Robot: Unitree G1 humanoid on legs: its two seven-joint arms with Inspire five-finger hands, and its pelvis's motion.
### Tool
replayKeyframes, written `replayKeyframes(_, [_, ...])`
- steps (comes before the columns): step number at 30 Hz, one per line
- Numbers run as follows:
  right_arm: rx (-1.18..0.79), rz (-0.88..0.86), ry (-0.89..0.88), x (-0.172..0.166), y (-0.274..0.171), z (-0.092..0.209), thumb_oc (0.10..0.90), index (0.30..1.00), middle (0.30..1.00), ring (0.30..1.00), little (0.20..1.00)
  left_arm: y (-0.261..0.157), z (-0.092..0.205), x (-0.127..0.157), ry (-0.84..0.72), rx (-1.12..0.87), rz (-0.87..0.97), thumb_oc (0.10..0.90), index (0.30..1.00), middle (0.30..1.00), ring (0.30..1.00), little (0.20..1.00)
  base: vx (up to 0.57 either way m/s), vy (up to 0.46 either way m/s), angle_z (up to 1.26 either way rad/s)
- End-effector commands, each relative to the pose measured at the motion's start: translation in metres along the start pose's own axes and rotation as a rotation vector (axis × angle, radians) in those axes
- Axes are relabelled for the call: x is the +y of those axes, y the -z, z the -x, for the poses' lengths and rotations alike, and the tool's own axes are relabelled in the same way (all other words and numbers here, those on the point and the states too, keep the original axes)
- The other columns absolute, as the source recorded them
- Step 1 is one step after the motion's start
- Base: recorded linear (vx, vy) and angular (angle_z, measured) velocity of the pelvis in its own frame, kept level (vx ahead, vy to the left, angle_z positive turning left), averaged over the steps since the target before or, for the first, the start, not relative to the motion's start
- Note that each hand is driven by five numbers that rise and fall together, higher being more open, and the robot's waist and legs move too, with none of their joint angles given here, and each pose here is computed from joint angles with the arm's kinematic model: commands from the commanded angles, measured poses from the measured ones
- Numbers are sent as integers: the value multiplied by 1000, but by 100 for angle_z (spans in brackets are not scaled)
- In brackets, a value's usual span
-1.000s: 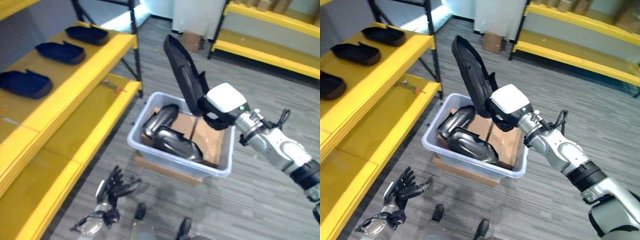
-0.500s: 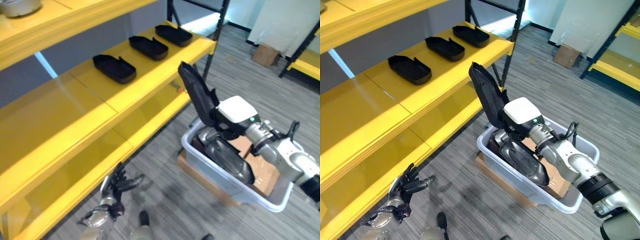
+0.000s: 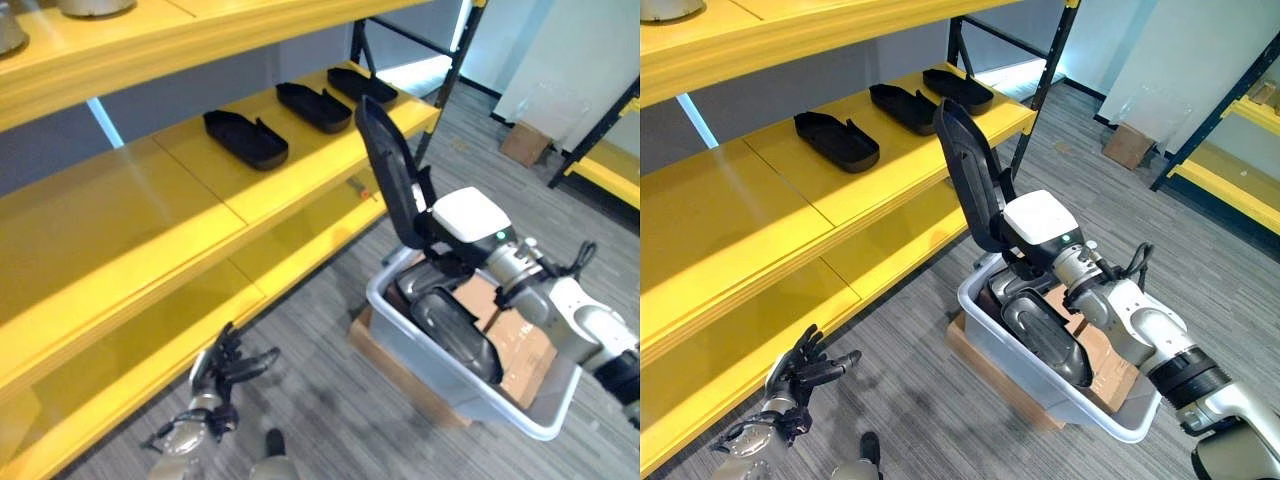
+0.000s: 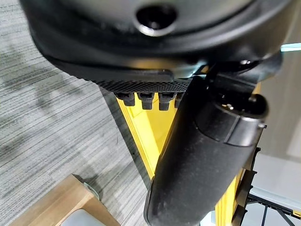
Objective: Move parts from the plastic box to the shelf.
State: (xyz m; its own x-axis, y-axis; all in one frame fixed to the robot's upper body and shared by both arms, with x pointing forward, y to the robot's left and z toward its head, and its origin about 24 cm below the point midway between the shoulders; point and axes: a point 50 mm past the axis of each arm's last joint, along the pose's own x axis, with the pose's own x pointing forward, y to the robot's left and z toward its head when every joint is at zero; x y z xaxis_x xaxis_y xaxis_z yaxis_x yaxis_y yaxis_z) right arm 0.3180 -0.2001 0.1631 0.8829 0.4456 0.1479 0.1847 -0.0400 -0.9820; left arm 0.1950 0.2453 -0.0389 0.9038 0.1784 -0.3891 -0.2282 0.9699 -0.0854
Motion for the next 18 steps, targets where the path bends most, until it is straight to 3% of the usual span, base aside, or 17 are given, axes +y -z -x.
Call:
replayKeyframes(1, [-14, 144, 263, -77, 8, -21, 400, 300, 300, 300, 300, -30, -7, -14, 66, -163, -26, 900, 1000, 1000, 1000, 1000, 24, 47, 15])
replayKeyframes(11, [-69, 264, 174, -81, -3, -52, 400, 300, 300, 300, 300, -35, -4, 0, 27, -184, -38, 900, 1000, 1000, 1000, 1000, 11, 65, 11])
replayKeyframes(18, [-65, 271, 160, -75, -11, -66, 400, 300, 300, 300, 300, -47, -8, 4, 7, -224, -57, 900, 1000, 1000, 1000, 1000, 51, 228, 9])
